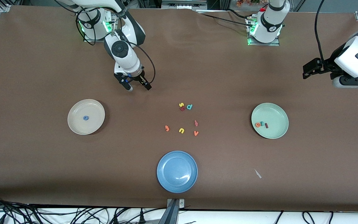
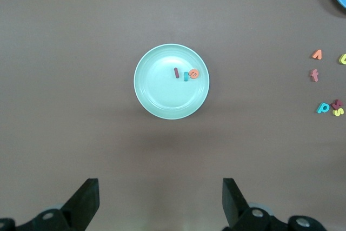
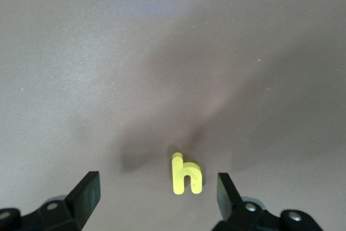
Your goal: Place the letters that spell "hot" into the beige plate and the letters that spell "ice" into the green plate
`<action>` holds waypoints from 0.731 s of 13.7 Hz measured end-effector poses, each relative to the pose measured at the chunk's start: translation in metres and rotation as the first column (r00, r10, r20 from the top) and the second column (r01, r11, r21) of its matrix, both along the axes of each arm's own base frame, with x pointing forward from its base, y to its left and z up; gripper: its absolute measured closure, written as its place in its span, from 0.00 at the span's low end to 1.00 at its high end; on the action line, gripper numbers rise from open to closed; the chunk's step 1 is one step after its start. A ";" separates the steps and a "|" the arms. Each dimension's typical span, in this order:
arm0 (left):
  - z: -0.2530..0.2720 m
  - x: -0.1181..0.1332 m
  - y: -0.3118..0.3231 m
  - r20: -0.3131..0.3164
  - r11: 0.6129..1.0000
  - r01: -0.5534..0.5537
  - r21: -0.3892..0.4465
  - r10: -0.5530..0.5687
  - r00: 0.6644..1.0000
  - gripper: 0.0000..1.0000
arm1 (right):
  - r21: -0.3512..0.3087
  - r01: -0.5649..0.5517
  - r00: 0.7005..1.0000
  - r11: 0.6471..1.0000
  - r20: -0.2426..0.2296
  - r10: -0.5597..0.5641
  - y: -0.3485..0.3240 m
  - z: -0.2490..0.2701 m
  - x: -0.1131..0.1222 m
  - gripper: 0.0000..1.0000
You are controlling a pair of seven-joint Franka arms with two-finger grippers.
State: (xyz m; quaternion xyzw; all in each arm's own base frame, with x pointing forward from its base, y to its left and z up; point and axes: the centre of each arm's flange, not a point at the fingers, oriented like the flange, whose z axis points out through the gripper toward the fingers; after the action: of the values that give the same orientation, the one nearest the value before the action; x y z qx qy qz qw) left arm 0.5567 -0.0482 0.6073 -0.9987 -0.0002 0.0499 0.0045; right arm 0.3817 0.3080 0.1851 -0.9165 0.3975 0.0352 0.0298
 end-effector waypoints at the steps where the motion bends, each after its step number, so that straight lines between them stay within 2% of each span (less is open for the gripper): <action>1: 0.001 0.000 0.000 0.003 1.000 0.000 0.000 0.000 1.000 0.00 | 0.001 0.001 1.000 1.000 0.003 -0.001 -0.002 -0.002 -0.002 0.04; 10: 0.002 -0.001 -0.006 0.004 1.000 0.011 0.000 -0.011 1.000 0.00 | 0.003 0.002 1.000 1.000 0.013 -0.002 -0.008 -0.008 -0.009 0.10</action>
State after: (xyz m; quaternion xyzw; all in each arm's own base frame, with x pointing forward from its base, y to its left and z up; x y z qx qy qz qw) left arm 0.5557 -0.0541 0.6093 -0.9988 0.0052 0.0478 0.0046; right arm 0.3726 0.3005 0.1774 -0.9161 0.3983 0.0299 0.0339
